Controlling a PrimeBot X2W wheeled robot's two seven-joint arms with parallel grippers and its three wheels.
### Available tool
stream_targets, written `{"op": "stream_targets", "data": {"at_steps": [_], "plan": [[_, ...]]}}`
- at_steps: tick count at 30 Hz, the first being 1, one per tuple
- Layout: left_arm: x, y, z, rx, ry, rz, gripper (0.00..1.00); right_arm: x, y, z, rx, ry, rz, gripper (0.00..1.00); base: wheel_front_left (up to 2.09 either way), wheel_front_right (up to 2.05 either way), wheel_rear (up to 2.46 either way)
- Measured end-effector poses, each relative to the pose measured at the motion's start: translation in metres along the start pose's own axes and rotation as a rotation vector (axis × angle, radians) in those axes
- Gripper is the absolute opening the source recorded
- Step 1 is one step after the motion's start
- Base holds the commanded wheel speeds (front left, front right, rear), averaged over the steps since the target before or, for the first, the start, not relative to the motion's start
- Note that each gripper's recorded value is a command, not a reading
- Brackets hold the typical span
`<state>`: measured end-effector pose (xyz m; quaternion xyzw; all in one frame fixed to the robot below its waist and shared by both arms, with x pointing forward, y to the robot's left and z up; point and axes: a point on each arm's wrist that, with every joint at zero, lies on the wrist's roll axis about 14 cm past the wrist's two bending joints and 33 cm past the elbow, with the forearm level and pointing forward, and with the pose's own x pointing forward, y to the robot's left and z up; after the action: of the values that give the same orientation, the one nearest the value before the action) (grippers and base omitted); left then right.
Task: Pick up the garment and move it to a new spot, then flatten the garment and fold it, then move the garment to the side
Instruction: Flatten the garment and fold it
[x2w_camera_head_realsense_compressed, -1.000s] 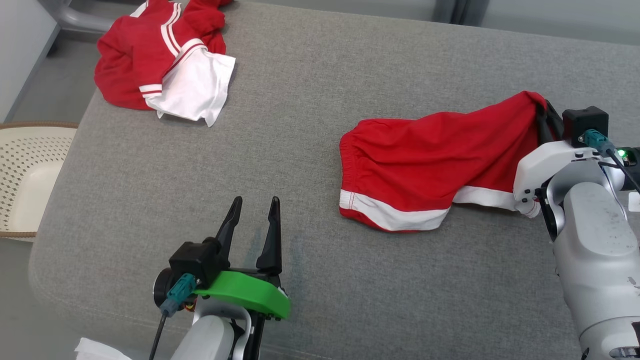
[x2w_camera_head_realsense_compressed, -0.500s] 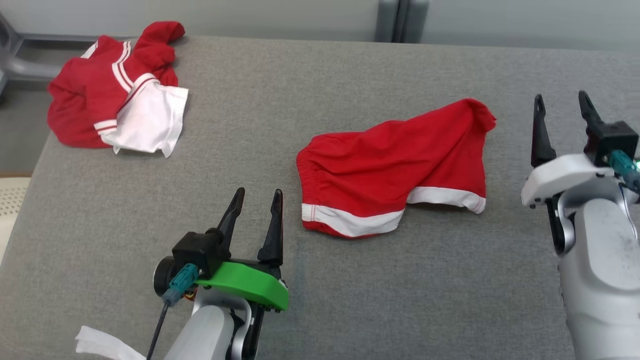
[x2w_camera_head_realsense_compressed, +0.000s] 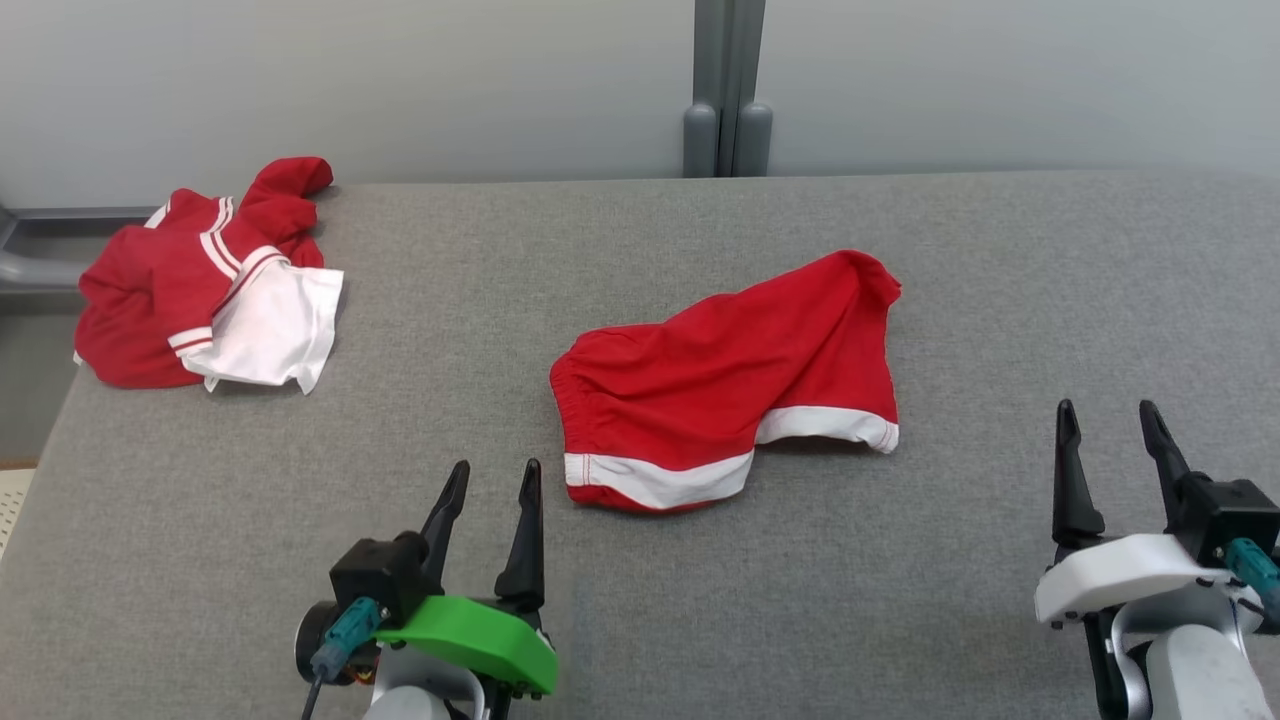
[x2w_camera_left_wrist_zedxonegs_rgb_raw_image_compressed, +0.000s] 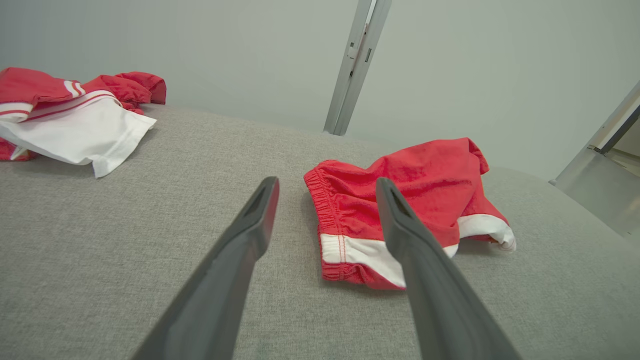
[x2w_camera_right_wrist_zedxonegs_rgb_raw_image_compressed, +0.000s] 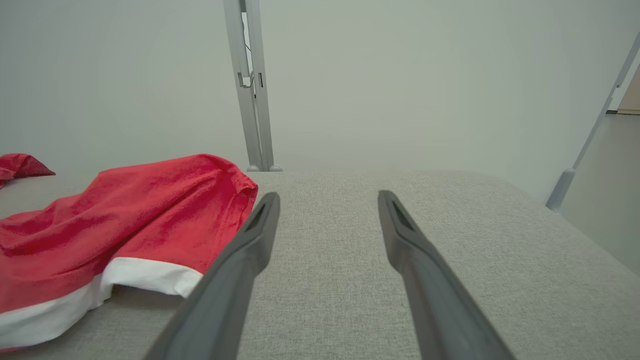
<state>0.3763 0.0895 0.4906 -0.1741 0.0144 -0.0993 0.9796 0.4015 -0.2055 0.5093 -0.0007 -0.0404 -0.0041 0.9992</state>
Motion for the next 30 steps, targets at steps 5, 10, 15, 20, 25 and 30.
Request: {"op": "stream_targets", "data": {"at_steps": [5,10,15,20,25,30], "plan": [[-0.012,0.005,0.002,0.009,-0.011,0.019,1.0,-0.015,0.018,0.003,0.093,-0.012,0.043,1.0,0.0,0.0,0.0],[-0.017,0.009,0.008,0.016,-0.031,0.037,1.0,-0.021,0.041,0.002,0.116,-0.005,0.107,1.0,0.0,0.0,0.0],[-0.019,0.01,0.013,0.027,-0.048,0.046,1.0,-0.022,0.053,0.001,0.135,-0.001,0.139,1.0,0.0,0.0,0.0],[-0.02,0.012,0.013,0.029,-0.046,0.05,1.0,-0.022,0.054,0.0,0.135,0.004,0.142,1.0,0.0,0.0,0.0],[-0.02,0.013,0.01,0.029,-0.038,0.055,1.0,-0.022,0.052,-0.001,0.133,0.006,0.136,1.0,0.0,0.0,0.0],[-0.021,0.014,-0.002,0.037,0.0,0.052,1.0,-0.023,0.052,-0.004,0.134,0.016,0.137,1.0,0.0,0.0,0.0]]}}
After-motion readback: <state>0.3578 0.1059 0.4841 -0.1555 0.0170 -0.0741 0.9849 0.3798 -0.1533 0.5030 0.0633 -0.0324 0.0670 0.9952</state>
